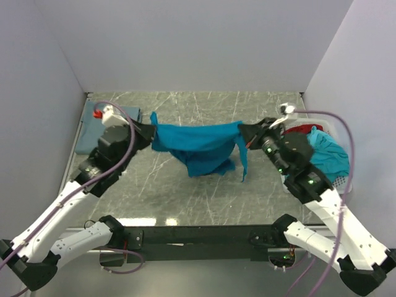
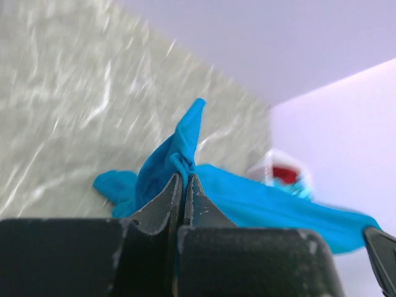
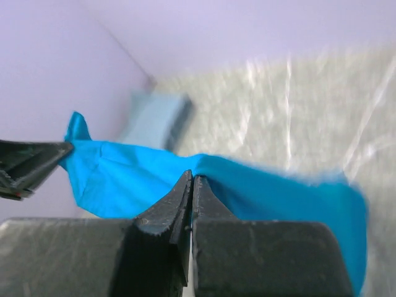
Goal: Fold and stack the t-shirts
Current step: Flatten the tshirt out
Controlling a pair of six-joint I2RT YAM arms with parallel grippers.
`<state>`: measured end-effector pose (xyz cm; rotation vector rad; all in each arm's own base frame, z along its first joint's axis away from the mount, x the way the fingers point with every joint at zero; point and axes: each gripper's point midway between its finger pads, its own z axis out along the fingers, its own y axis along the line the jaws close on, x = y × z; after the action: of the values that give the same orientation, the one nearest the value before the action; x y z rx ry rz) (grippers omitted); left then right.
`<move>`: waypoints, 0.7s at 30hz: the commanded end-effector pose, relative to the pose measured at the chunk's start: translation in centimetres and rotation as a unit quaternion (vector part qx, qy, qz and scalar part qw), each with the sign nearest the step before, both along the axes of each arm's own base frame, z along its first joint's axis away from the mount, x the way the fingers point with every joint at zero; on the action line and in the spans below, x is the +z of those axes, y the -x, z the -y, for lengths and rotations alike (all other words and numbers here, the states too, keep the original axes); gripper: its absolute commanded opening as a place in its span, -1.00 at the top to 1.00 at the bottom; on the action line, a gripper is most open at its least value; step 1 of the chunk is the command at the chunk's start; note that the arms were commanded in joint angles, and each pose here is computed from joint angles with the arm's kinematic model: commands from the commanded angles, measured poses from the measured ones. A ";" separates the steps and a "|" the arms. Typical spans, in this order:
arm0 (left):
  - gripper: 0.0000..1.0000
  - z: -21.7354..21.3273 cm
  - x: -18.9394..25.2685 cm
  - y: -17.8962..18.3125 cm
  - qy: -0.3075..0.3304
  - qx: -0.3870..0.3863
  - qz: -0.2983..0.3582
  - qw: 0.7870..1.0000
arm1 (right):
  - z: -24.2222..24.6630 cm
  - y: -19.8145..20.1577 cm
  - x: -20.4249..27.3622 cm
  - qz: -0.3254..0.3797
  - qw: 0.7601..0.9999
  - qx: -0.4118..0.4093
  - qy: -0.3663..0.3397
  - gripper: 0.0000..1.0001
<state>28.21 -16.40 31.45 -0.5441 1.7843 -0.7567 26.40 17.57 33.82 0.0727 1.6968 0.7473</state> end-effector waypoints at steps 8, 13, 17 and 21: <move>0.99 -4.6 18.9 3.9 0.015 0.020 0.209 0.978 | 3.8 5.6 16.8 0.168 0.986 0.015 0.005 1.00; 0.99 -4.5 22.2 3.4 -0.012 0.022 0.235 0.972 | 4.0 6.7 20.0 0.177 0.984 0.026 0.001 1.00; 0.95 -4.9 21.1 -0.6 -0.052 0.094 0.193 0.975 | 5.2 3.0 18.5 0.147 0.987 -0.056 0.022 1.00; 0.98 -5.4 17.6 -5.1 -0.091 0.139 0.157 0.973 | 5.8 -2.1 16.2 0.113 0.985 -0.116 0.062 1.00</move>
<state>28.99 -13.25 52.79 -0.4309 1.3786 -0.6874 23.98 13.60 52.16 -0.0084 1.4184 0.6468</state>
